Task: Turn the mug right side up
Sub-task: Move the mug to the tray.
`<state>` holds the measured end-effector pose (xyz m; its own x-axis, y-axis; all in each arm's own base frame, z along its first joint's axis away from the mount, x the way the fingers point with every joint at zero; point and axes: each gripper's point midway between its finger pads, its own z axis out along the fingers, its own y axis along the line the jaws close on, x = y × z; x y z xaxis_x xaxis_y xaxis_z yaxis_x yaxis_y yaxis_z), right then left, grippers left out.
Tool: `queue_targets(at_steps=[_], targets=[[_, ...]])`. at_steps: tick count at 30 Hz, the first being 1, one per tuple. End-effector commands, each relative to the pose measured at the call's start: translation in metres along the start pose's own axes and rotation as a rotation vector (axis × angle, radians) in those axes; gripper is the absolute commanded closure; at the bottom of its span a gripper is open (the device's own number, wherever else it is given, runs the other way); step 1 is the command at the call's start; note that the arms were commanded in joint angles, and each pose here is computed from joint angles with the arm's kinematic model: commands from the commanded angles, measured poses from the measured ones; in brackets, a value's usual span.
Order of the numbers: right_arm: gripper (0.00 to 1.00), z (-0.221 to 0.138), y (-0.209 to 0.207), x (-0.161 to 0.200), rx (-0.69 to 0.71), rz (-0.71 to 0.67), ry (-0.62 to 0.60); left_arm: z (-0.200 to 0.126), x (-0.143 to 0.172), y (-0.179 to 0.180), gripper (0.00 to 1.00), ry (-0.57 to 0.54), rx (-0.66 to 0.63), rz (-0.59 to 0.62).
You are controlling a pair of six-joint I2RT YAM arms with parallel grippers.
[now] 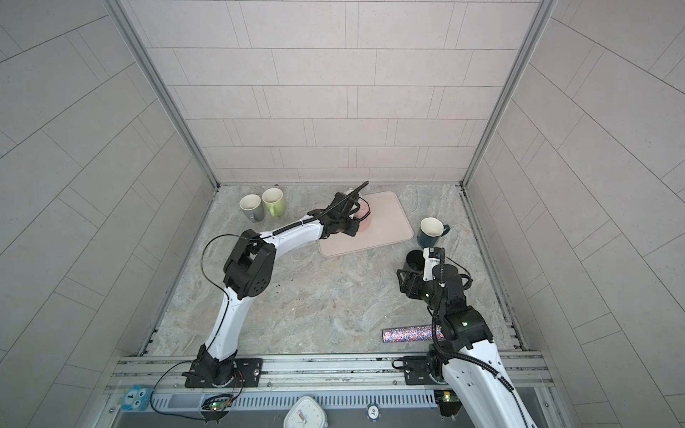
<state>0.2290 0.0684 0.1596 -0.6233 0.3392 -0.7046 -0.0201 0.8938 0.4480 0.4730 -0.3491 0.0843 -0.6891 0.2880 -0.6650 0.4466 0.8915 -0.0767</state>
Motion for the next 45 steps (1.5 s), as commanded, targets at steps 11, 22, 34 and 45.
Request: queue_targets(at_steps=[11, 22, 34, 45], targets=[[0.27, -0.013, 0.007, -0.005, -0.004, -0.095, 0.023, -0.064, 0.074, 0.058, 1.00, 0.188, -0.149, -0.144], [0.27, -0.007, 0.015, 0.006, -0.060, -0.069, 0.073, -0.069, 0.074, 0.066, 0.67, 0.206, -0.172, -0.160], [0.27, -0.007, 0.008, 0.013, -0.036, -0.057, 0.085, -0.047, 0.064, 0.066, 0.75, 0.232, -0.183, -0.139], [0.27, -0.003, 0.007, 0.018, -0.045, -0.035, 0.090, -0.035, 0.060, 0.074, 0.97, 0.234, -0.232, -0.115]])
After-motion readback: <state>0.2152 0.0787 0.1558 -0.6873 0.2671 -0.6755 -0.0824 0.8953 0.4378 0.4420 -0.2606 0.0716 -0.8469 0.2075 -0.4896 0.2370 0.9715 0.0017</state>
